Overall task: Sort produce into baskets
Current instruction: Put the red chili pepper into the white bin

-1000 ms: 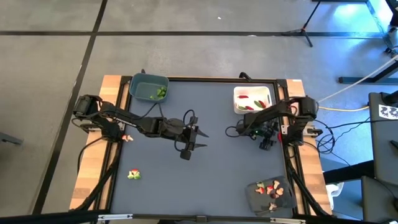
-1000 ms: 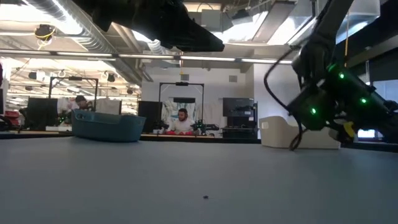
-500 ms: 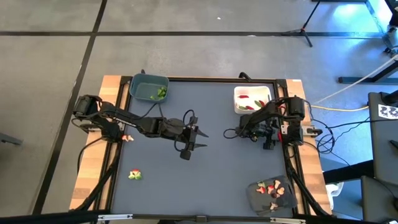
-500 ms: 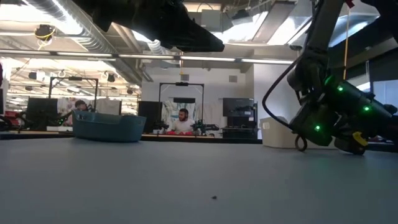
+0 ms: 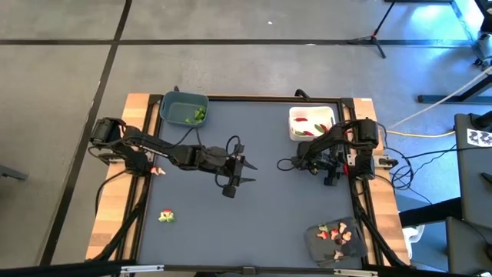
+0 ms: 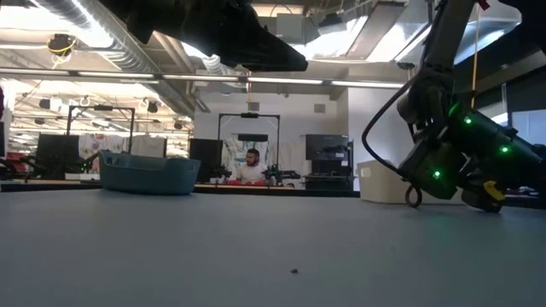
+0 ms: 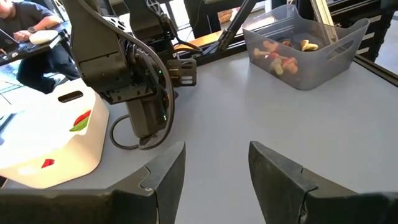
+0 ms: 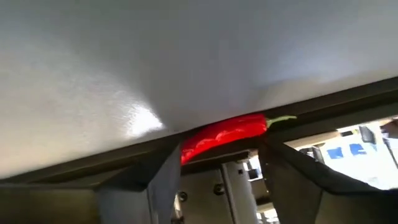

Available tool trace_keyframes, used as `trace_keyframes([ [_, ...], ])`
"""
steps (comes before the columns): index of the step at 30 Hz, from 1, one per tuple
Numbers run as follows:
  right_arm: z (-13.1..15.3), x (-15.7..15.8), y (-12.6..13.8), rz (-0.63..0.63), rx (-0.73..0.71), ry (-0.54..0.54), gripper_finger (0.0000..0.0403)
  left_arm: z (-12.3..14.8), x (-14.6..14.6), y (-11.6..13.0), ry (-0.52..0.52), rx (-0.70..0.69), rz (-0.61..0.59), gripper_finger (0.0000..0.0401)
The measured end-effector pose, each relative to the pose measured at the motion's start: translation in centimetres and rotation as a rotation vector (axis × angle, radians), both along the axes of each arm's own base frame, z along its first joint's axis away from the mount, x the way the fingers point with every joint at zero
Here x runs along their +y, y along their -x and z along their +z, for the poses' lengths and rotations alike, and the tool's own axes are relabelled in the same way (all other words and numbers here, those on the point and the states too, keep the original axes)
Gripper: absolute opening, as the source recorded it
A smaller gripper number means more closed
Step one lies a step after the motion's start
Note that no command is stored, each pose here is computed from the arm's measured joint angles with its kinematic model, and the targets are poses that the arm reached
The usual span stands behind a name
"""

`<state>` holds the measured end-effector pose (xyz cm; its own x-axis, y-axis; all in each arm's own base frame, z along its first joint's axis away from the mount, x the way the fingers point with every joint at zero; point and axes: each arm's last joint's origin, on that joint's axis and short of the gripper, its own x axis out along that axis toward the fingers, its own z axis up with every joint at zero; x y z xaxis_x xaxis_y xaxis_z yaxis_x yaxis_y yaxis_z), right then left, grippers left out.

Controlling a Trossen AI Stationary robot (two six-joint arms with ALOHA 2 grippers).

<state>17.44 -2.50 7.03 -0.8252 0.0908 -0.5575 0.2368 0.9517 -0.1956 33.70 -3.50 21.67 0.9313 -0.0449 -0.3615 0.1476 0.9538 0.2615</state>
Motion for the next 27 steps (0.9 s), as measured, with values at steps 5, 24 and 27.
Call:
trace_keyframes([
  [5,-0.1,0.0,0.1,-0.02,-0.004,0.028,0.0186,0.0,0.0,0.0,0.002,0.0,0.001,0.0172],
  [24,0.8,0.0,-0.7,-0.03,-0.083,0.02,0.0004,0.0,0.0,0.0,-0.018,-0.001,-0.007,0.0172],
  [27,1.4,0.0,-0.9,-0.053,-0.14,0.047,0.0005,0.0,0.0,0.0,-0.021,-0.001,-0.008,0.0172],
])
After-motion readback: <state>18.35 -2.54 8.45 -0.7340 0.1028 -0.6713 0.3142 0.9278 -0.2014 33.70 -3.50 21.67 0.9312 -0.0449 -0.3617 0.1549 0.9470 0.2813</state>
